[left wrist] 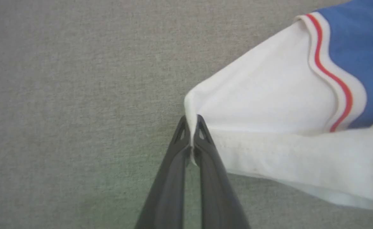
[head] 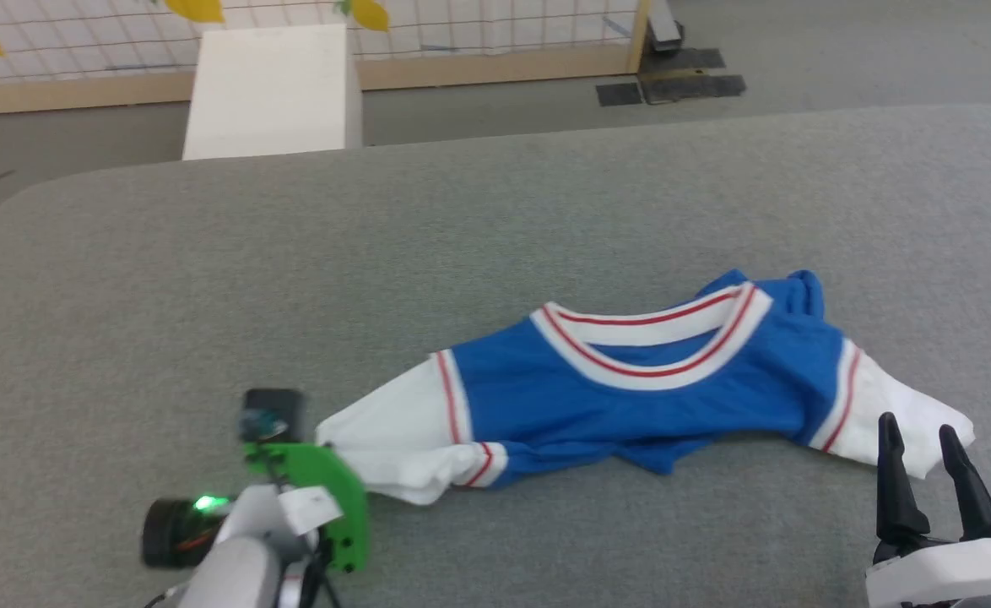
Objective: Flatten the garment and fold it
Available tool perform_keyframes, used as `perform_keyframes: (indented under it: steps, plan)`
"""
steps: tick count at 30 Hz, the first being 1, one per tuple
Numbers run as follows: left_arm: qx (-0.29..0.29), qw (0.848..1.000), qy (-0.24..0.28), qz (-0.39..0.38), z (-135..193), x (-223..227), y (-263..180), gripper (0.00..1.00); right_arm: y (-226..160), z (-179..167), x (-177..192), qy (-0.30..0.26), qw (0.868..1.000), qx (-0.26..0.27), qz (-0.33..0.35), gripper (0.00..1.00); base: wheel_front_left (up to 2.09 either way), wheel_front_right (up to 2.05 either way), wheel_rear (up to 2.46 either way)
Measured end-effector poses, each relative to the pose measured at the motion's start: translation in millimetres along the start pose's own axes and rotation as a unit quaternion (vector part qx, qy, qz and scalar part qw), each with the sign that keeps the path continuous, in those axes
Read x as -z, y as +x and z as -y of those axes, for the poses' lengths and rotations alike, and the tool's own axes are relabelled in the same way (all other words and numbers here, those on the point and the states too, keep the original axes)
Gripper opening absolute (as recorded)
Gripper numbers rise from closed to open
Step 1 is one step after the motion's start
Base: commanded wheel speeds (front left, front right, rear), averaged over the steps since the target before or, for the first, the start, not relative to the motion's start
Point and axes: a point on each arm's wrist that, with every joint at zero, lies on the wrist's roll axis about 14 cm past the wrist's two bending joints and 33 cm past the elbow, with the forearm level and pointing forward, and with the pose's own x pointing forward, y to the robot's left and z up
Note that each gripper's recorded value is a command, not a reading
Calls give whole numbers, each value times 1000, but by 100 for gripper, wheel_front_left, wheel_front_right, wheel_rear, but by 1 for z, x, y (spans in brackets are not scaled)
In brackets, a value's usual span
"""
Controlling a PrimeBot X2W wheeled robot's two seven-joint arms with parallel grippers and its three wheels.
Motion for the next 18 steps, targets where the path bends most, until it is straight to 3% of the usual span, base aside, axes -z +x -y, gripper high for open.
perform_keyframes:
  steps: [9,18]
  plan:
    - [-95,993,-76,2,-67,28,-38,0,9,-10,-2,-12,1000,-17,-4,100,0,0,0]
    - [-103,991,-88,10,-72,33,-53,0,36,4,13,-27,996,11,-85,100,0,0,0]
